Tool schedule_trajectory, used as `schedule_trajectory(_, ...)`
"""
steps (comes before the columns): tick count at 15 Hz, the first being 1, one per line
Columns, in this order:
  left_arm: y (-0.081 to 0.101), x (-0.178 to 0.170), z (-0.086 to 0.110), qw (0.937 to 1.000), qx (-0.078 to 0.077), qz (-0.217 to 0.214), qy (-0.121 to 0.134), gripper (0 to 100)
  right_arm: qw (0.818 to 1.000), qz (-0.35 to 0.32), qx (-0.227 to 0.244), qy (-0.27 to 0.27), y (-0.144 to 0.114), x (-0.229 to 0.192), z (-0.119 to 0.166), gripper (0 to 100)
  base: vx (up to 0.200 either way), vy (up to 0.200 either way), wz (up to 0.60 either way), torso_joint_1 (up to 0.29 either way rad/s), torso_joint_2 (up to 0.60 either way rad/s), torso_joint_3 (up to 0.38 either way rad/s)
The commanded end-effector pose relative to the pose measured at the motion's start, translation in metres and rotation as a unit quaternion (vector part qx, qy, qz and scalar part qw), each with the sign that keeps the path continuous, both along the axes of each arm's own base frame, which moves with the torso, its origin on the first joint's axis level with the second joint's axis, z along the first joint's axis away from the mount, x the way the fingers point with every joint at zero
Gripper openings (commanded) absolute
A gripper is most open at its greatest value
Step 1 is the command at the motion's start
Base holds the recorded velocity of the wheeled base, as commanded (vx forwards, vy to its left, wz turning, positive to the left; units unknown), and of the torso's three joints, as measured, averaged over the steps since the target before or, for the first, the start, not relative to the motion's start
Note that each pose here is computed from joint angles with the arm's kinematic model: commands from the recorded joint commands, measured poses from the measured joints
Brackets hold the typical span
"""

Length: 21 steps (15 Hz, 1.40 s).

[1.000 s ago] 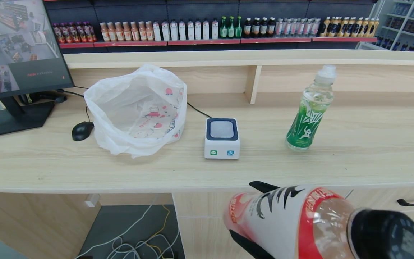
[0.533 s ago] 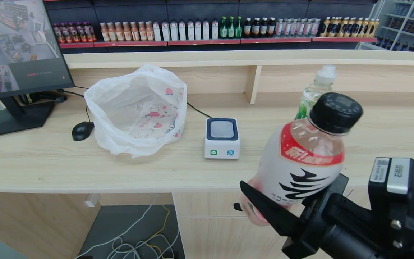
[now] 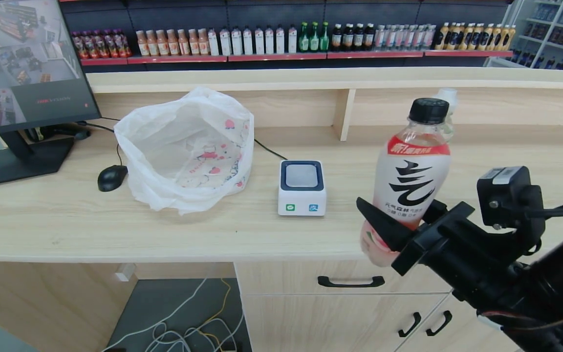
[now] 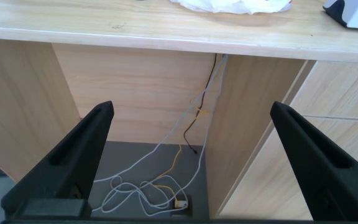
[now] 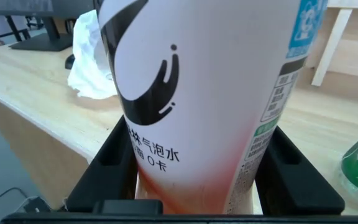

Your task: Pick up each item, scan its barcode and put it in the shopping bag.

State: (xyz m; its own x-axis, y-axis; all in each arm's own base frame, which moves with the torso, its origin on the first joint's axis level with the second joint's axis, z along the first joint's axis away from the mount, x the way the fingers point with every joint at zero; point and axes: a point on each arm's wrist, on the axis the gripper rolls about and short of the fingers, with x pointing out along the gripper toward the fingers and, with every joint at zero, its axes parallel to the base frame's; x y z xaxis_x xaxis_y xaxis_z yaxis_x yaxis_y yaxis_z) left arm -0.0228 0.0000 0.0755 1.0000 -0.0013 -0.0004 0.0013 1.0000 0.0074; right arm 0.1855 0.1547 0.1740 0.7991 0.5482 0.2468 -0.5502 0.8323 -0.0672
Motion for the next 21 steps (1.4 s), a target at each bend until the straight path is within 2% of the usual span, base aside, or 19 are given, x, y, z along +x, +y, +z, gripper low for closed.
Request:
schedule_trajectory(1, 0.0, 0.0, 0.0, 1.0, 0.0, 0.0, 0.0, 100, 1.0, -0.011, 0.001, -0.006, -0.001, 0.015, 0.001, 0, 0.0, 0.0, 0.0, 0.0, 0.0, 0.0)
schedule_trajectory(4, 0.0, 0.0, 0.0, 1.0, 0.0, 0.0, 0.0, 100, 0.999, -0.032, 0.01, -0.021, -0.007, 0.033, 0.008, 0, 0.0, 0.0, 0.0, 0.0, 0.0, 0.0)
schedule_trajectory(10, 0.0, 0.0, 0.0, 1.0, 0.002, 0.0, 0.0, 100, 0.998, -0.029, 0.041, -0.03, 0.005, 0.052, 0.016, 0, 0.0, 0.0, 0.0, 0.0, 0.0, 0.0)
schedule_trajectory(13, 0.0, 0.0, 0.0, 1.0, 0.002, 0.0, 0.0, 100, 0.998, -0.039, 0.045, -0.034, 0.004, 0.057, 0.017, 0, 0.0, 0.0, 0.0, 0.0, 0.0, 0.0)
schedule_trajectory(14, 0.0, 0.0, 0.0, 1.0, 0.002, 0.0, 0.0, 100, 0.996, -0.045, 0.059, -0.055, 0.005, 0.066, 0.029, 0, 0.0, 0.0, 0.0, 0.0, 0.0, 0.0)
schedule_trajectory(17, 0.0, 0.0, 0.0, 1.0, 0.001, 0.0, 0.0, 100, 0.995, -0.046, 0.065, -0.063, 0.009, 0.073, 0.032, 0, 0.0, 0.0, 0.0, 0.0, 0.0, 0.0)
schedule_trajectory(21, 0.0, 0.0, 0.0, 1.0, -0.001, 0.0, 0.0, 100, 0.994, -0.051, 0.076, -0.061, 0.005, 0.075, 0.033, 0, 0.0, 0.2, 0.0, 0.004, 0.0, 0.007)
